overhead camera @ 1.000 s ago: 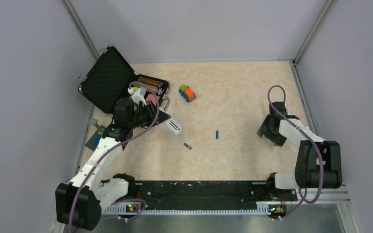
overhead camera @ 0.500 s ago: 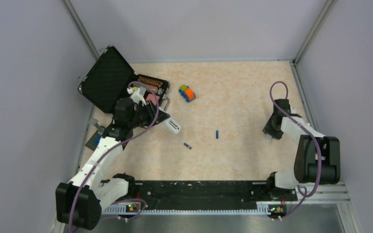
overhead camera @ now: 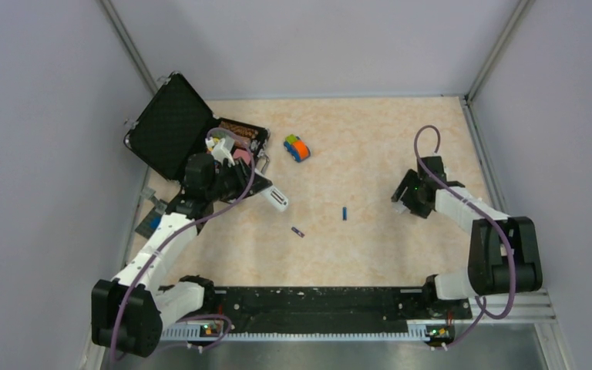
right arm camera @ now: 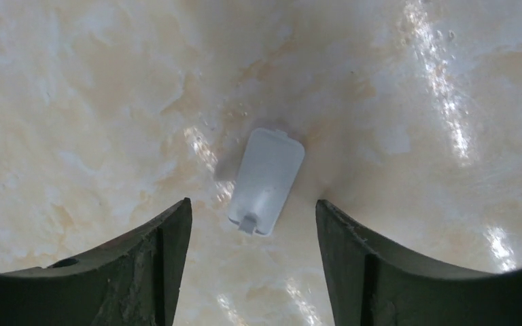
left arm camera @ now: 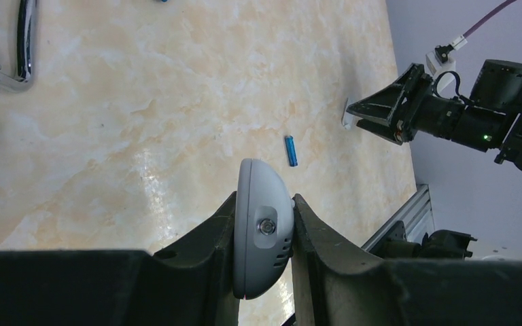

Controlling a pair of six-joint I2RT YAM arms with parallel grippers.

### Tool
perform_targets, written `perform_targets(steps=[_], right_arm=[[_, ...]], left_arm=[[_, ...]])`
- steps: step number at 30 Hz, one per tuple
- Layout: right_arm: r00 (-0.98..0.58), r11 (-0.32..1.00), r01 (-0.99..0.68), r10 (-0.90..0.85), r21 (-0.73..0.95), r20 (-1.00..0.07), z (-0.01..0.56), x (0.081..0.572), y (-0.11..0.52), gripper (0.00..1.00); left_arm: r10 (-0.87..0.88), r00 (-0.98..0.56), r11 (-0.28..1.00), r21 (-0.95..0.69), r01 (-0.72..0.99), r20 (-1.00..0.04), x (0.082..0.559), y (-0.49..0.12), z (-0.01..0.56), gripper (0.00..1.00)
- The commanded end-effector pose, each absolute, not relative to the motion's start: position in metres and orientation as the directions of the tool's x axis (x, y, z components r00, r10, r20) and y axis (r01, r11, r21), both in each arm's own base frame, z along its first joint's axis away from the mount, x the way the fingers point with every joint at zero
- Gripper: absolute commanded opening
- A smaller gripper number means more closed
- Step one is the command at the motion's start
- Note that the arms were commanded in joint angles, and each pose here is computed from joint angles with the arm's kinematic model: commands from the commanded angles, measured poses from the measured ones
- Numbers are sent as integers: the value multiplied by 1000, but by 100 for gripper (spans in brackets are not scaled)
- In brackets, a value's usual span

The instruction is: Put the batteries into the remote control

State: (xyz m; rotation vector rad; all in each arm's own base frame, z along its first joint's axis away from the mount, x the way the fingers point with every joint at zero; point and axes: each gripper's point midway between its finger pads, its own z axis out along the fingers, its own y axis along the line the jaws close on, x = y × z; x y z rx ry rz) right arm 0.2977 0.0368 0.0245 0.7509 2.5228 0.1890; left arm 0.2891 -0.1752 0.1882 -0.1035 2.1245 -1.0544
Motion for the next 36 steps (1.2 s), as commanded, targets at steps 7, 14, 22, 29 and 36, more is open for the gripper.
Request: perform_targets(steps=[7,14,22,29,36], right_arm=[[-755,917,280,393,283,-525,88,303,58,72],[-787,933,-8,216,360,-578,102,306,134,63],[-830,922,-152,77,357,-552,77,297,215,50],[-829,952,-122,58,282,-556,59,306,237,37],[-838,986,-74,18,147,-546,44,303,230,28]], left_arm=[[-175,-604,544,-588,599,-777,273,-197,220,0],[-117,-497,474,-488,733,-860,260,-202,232,0],[-97,-471,424,-465,777,-877,246,-204,238,0],[-113,-487,460,-480,747,-866,247,-201,237,0],[-114,-508,473,-496,728,-854,247,-199,233,0]])
